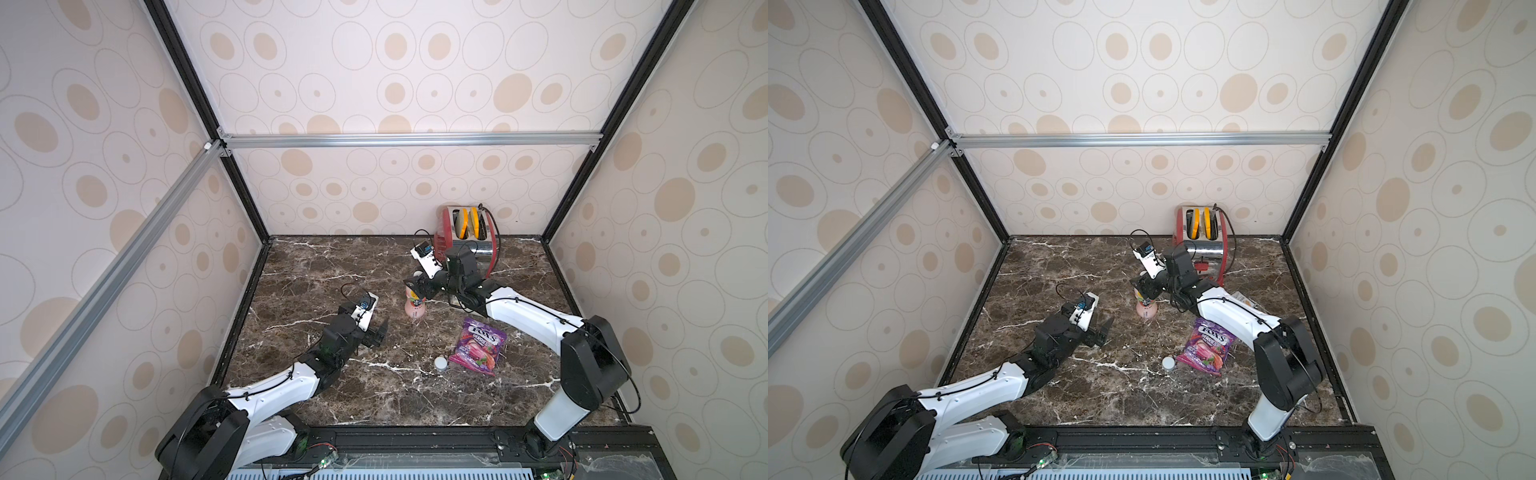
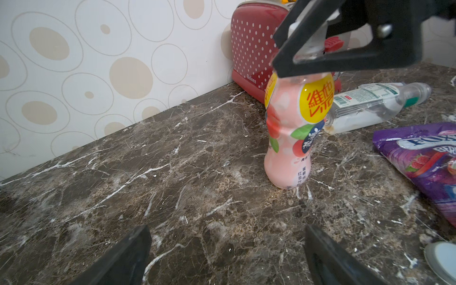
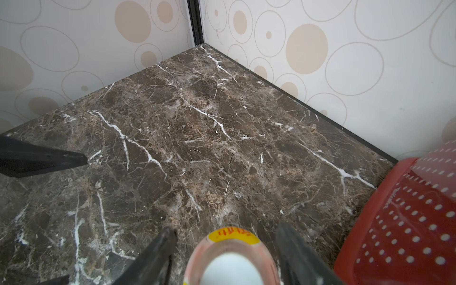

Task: Screw on the bottle caps
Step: Place the plastic bottle at the center of the board, then pick up the plastic bottle at the center of the board.

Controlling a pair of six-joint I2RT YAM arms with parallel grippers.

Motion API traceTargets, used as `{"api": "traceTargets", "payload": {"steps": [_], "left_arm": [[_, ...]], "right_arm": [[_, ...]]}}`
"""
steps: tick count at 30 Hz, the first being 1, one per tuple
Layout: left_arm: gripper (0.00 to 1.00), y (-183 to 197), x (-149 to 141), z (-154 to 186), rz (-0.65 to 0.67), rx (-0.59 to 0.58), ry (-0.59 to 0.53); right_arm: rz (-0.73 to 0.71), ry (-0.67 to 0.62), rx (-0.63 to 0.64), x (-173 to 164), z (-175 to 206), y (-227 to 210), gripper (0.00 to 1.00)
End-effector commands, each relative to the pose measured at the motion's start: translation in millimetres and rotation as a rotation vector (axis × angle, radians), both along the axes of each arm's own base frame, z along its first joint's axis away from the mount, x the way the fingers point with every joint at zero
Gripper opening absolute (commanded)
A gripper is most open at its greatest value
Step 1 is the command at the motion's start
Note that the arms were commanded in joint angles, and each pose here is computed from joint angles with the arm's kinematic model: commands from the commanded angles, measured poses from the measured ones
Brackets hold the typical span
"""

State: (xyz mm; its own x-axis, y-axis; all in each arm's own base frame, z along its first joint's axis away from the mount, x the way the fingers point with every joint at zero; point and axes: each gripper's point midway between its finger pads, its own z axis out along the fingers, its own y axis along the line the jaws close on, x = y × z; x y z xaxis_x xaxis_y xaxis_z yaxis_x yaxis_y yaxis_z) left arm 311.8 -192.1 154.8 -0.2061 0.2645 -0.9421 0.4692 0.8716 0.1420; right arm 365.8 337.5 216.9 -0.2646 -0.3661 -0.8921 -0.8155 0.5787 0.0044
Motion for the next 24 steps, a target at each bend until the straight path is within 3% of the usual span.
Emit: {"api": "traceTargets", "payload": {"steps": [1,5,11,14,18,24], "left_arm": [[0.99,-9,4,16,-0.028,-0.025,-0.013],[0.99,-16,-1,21,-0.075,-0.034,-0.011],[0.99,-29,-7,31,-0.146,-0.074,-0.011],[0.99,-33,-10,33,-0.167,-0.078,-0.012],[0.99,-35,-12,34,-0.178,-0.08,-0.012],[0.99,-37,-11,30,-0.186,-0.069,-0.002]], "right_arm": [[-0.025,-0.014,0.031,-13,44,-22,0.73],[-0.207,0.22,0.045,-25,41,-88,0.8],[-0.594,0.541,0.092,-53,-15,-202,0.78],[-0.79,0.669,0.186,-65,-48,-249,0.78],[-0.955,0.815,0.424,-64,-89,-277,0.8],[-1.071,0.904,0.646,-34,-125,-281,0.82]]}}
